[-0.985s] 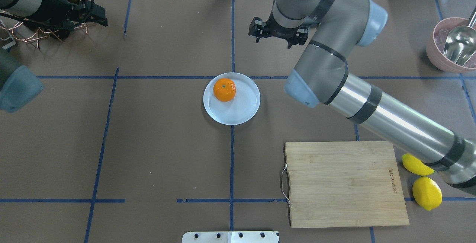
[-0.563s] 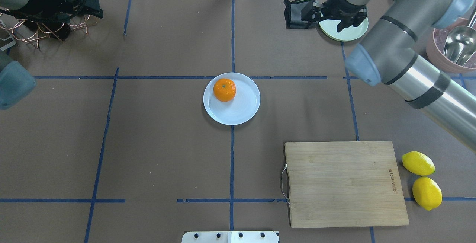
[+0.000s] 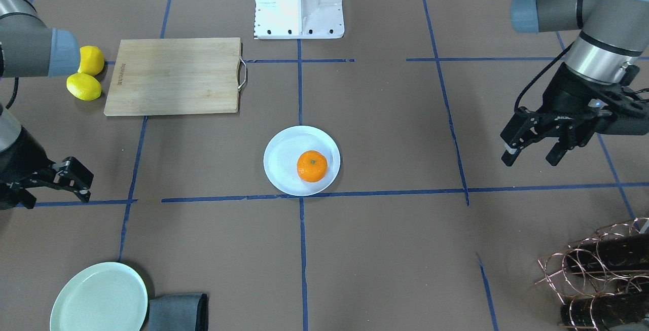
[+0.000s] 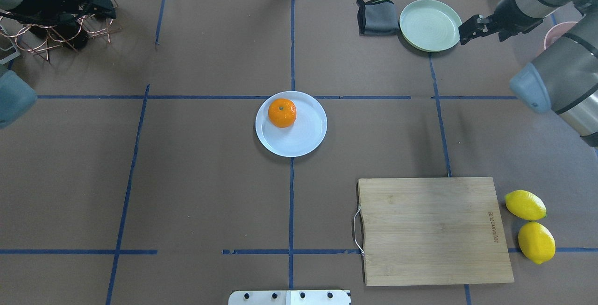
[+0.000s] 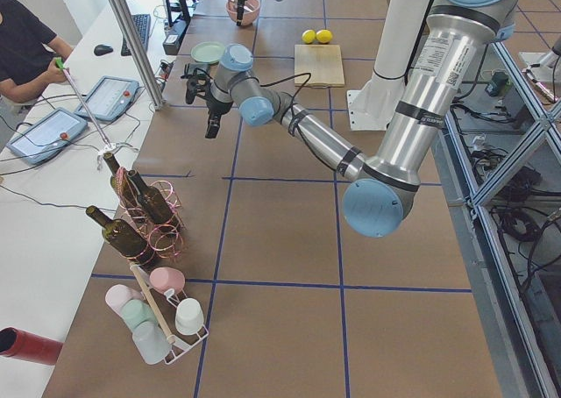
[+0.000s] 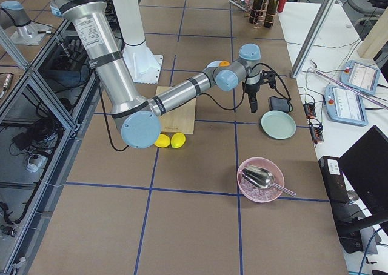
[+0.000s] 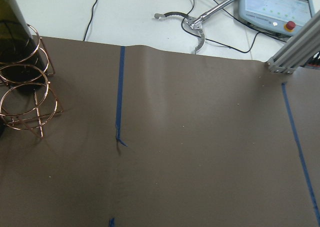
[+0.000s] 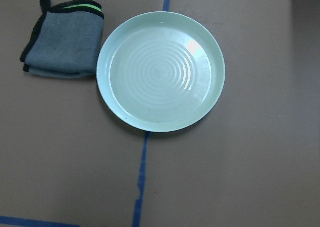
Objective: Pick orange to plate
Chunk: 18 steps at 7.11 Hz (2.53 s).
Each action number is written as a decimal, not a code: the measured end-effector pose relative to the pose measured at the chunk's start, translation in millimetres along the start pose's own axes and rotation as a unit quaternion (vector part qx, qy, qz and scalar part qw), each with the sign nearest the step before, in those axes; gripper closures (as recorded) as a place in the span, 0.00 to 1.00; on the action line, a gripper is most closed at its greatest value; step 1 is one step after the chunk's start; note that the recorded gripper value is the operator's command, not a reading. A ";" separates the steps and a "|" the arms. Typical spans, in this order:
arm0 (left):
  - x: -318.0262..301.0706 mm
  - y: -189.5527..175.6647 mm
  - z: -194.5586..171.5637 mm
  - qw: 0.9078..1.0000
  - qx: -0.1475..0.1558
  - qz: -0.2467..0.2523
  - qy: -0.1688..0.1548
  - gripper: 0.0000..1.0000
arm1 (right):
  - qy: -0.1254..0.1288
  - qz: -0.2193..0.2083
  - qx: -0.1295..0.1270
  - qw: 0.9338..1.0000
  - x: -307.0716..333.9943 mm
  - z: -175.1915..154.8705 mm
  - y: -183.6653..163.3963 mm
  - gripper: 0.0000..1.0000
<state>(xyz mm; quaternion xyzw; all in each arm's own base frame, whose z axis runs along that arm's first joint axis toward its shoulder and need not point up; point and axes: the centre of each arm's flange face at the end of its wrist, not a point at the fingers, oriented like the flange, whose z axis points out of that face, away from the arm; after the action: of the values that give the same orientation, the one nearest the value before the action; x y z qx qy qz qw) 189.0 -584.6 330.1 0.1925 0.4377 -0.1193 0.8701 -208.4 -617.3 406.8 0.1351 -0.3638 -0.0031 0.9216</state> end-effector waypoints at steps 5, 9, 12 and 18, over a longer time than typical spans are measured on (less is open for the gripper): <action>-212.1 -17.6 -52.5 0.978 -0.092 0.171 -0.081 0.00 | -0.094 0.001 -0.055 0.994 222.2 -39.7 78.4 0.00; -360.3 12.7 -96.9 0.968 -0.176 0.164 -0.066 0.00 | -0.135 0.007 -0.064 0.989 308.2 -44.8 157.1 0.00; -422.1 58.5 -83.7 0.964 -0.227 0.118 -0.067 0.00 | -0.132 0.013 -0.059 0.989 334.5 -49.8 180.0 0.00; -447.9 74.1 -63.9 0.964 -0.250 0.083 -0.050 0.00 | -0.104 0.066 -0.102 0.987 341.7 -49.1 174.8 0.00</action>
<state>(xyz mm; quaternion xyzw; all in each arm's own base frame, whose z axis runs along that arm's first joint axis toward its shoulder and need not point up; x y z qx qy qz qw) -92.3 -472.5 674.3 -0.0013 0.3922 0.0568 0.9181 59.7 -472.3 645.3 0.0151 -0.4632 0.0062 0.8861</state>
